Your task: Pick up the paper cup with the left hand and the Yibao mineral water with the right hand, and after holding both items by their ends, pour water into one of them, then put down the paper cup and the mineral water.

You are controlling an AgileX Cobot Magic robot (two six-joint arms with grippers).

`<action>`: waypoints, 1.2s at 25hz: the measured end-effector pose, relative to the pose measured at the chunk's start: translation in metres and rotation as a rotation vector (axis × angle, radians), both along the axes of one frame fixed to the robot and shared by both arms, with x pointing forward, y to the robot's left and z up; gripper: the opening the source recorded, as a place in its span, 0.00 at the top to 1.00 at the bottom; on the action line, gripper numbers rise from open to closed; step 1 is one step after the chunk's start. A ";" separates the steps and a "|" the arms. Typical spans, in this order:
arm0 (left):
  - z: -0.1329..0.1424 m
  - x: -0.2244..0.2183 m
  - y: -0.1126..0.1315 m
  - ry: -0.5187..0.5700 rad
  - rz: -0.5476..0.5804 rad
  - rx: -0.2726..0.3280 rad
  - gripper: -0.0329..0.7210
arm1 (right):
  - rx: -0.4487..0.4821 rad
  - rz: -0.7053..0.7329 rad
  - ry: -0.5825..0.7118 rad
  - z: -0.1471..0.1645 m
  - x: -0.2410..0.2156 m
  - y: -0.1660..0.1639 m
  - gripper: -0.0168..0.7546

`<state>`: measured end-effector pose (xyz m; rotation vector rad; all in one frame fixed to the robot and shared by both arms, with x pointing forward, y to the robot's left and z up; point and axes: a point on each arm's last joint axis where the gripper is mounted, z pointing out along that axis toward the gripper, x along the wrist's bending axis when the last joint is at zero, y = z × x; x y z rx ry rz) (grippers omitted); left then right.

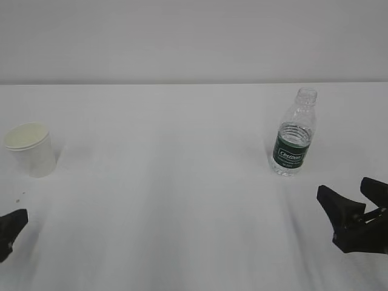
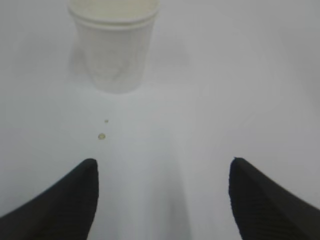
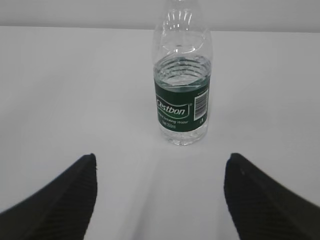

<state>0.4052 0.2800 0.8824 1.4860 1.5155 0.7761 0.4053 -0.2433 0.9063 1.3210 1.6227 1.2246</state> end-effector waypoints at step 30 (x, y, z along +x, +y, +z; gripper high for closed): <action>0.008 0.002 0.003 -0.052 0.033 -0.001 0.21 | -0.008 0.000 -0.028 0.003 0.006 0.002 0.21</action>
